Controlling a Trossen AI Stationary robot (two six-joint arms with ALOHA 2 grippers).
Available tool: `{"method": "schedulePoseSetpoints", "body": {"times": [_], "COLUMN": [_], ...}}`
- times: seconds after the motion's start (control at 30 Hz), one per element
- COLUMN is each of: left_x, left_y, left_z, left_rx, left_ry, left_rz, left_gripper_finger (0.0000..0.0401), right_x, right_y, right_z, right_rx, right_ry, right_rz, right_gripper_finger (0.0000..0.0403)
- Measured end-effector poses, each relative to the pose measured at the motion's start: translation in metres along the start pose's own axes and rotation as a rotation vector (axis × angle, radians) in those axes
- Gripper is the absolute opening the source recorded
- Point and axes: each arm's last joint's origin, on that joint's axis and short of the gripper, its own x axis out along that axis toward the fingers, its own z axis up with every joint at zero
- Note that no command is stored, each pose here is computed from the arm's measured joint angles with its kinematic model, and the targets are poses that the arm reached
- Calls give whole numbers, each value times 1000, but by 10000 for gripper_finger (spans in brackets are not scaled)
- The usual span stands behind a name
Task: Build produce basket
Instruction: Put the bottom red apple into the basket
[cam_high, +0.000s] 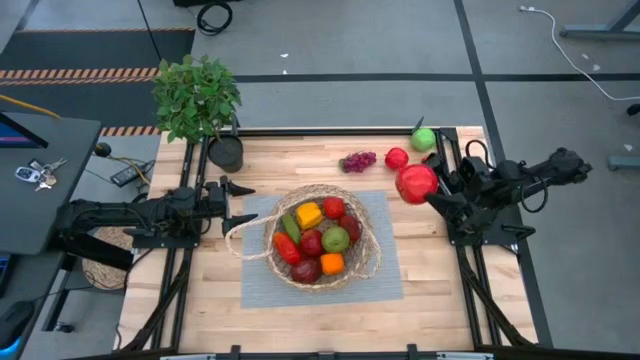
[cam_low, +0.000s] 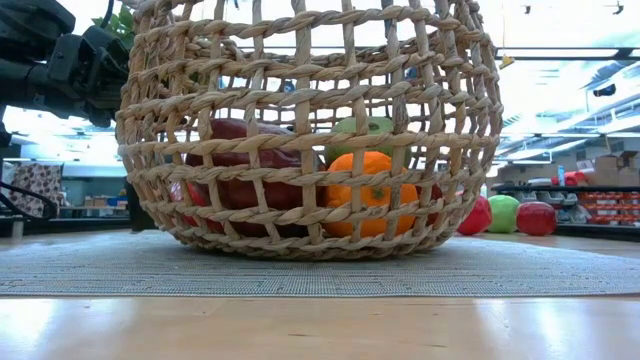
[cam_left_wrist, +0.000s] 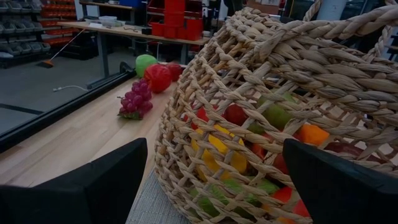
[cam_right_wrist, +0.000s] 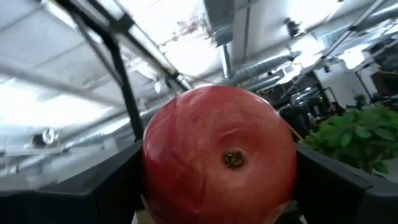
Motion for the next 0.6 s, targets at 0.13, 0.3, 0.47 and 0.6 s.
{"method": "schedulePoseSetpoints", "body": {"times": [0.13, 0.3, 0.47, 0.6], "left_x": [0, 0, 0, 0], "left_y": [0, 0, 0, 0], "left_z": [0, 0, 0, 0], "left_rx": [0, 0, 0, 0], "left_ry": [0, 0, 0, 0], "left_rz": [0, 0, 0, 0], "left_gripper_finger": [382, 382, 382, 382], "right_x": [15, 40, 63, 77], "right_y": [14, 34, 54, 70], "right_z": [-3, -8, -23, -47], "right_rx": [-130, -394, -725, -1027], "right_ry": [98, 271, 437, 532], "right_rz": [44, -51, -145, -93], "right_gripper_finger": [352, 352, 352, 352]}}
